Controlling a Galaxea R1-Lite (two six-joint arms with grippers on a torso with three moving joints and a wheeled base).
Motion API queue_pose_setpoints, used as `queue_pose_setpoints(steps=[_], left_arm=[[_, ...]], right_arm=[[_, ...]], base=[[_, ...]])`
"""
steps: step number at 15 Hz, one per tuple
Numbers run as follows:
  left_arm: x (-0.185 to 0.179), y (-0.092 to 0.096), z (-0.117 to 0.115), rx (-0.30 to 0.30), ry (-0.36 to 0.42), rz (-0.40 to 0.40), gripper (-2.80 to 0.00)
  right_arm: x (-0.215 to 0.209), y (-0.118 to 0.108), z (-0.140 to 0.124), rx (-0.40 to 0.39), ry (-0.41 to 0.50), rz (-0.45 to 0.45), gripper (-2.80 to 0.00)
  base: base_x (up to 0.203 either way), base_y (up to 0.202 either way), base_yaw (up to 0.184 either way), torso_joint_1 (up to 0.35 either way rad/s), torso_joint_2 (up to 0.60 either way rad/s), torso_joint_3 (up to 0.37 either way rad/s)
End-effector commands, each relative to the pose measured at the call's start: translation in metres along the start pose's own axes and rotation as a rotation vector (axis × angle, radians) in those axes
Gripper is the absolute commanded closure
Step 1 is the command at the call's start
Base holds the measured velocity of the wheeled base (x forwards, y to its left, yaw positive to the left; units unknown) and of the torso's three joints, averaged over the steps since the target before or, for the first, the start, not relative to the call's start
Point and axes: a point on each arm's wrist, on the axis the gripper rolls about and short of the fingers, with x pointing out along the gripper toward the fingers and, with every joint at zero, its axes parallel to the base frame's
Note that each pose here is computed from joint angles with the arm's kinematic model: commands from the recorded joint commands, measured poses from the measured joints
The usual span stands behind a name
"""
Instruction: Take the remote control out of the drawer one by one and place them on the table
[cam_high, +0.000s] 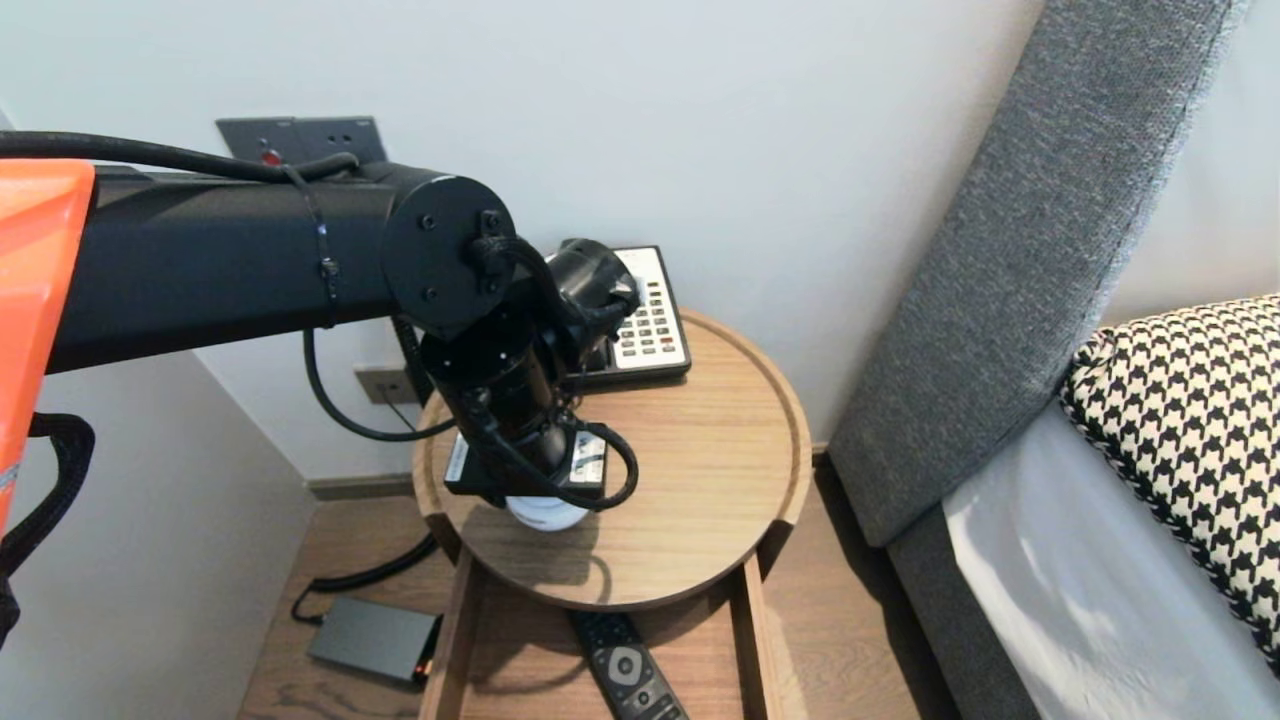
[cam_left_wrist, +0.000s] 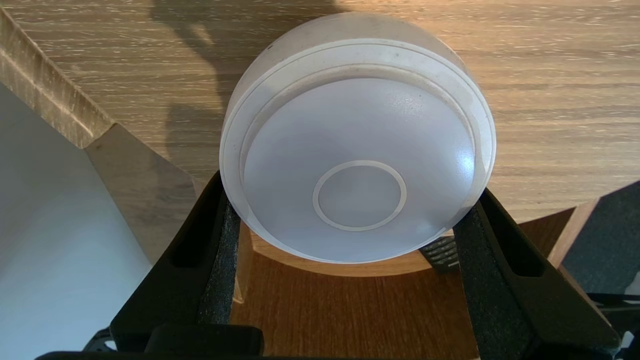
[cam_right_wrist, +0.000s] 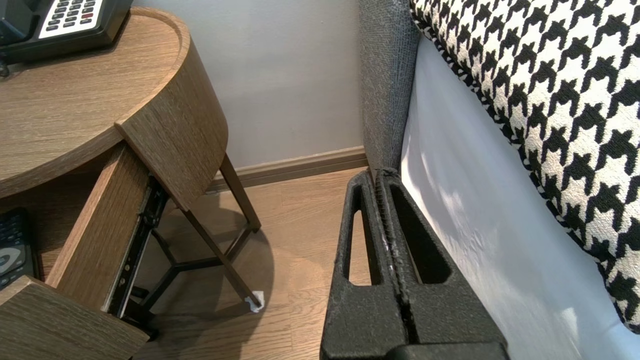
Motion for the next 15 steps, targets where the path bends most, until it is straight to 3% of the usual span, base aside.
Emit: queue_pose_setpoints(steps=[1,4,5,12,15], left_arm=[[0.002,0.0,-0.001,0.003,0.013,0.011,0.0],[0.004,0.0,-0.002,0.007,0.024,0.018,0.0],[0.004,0.0,-0.002,0.009,0.024,0.018,-2.8],[0.001,0.0,-0.001,0.004,0.013,0.011,-2.8],[-0.02,0.006,-0.002,-0.006,-0.032,-0.021,-2.8]], right_arm=[[0.002,0.0,-0.007,0.0,0.026,0.0,0.0],[0.002,0.0,-0.007,-0.001,0.027,-0.001,0.0],[0.002,0.0,-0.007,0.0,0.027,-0.001,0.0],[0.002,0.0,-0.007,-0.001,0.027,-0.001,0.0],[0.002,0.0,-0.007,-0.001,0.027,-0.002,0.0]], base=[[0.0,0.0,0.0,0.0,0.0,0.0],[0.0,0.0,0.0,0.0,0.0,0.0],[0.0,0.0,0.0,0.0,0.0,0.0],[0.0,0.0,0.0,0.0,0.0,0.0],[0.0,0.0,0.0,0.0,0.0,0.0]])
